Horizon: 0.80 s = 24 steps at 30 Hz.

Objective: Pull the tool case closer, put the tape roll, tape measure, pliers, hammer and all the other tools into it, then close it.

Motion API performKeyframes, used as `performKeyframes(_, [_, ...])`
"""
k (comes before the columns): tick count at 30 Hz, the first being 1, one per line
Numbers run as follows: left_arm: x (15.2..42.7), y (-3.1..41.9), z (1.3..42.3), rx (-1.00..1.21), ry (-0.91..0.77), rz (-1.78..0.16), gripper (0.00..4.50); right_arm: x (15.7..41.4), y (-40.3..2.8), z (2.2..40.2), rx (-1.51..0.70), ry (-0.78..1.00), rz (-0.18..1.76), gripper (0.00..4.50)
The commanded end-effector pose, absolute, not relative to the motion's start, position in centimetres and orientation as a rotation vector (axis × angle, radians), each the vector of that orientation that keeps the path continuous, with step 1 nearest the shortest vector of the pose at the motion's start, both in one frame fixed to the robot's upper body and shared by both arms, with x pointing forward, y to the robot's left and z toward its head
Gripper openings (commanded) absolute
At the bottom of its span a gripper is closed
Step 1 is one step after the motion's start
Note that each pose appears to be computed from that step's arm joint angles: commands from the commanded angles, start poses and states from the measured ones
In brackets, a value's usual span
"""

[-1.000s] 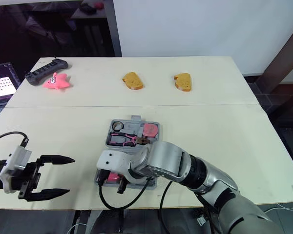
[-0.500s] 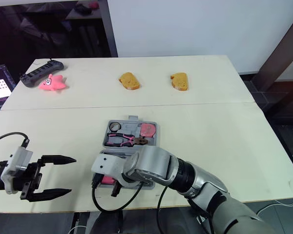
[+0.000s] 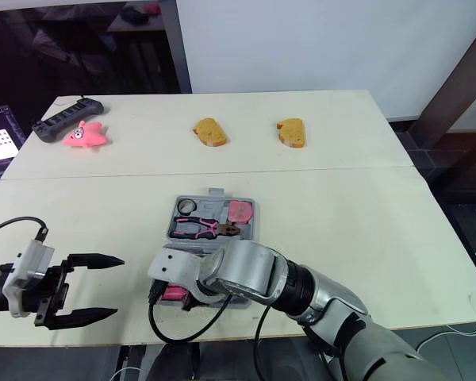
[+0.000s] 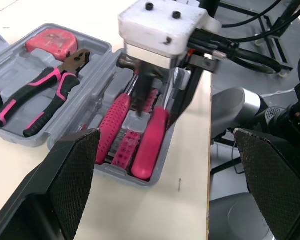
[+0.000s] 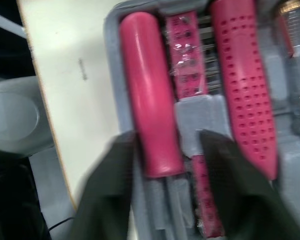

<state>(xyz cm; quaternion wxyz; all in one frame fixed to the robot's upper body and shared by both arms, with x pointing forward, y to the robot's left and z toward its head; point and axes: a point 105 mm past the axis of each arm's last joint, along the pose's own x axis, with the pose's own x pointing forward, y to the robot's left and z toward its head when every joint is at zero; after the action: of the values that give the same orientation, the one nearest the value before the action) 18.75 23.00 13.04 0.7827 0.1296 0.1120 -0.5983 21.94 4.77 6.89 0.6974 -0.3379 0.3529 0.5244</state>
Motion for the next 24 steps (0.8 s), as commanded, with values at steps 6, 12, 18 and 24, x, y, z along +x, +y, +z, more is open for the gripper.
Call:
performKeyframes(6, [18.8,23.1,13.7,0.302,0.211,-1.283,4.50,22.6,4.9,8.9,-0.670,0.717,1.163,4.19])
performKeyframes(12, [19.0,23.1,13.6,0.301,0.212,-1.283,4.50,22.8,3.9,10.5,-0.589,0.649,1.189,4.19])
performKeyframes(18, [19.3,23.0,13.4,0.300,0.214,-1.286,4.50,21.9,4.3,9.7,-0.558,0.622,1.256,1.86])
performKeyframes(24, [19.3,23.2,13.5,0.303,0.218,-1.285,4.50,21.4,4.3,8.5,-0.555,0.625,1.271,0.04])
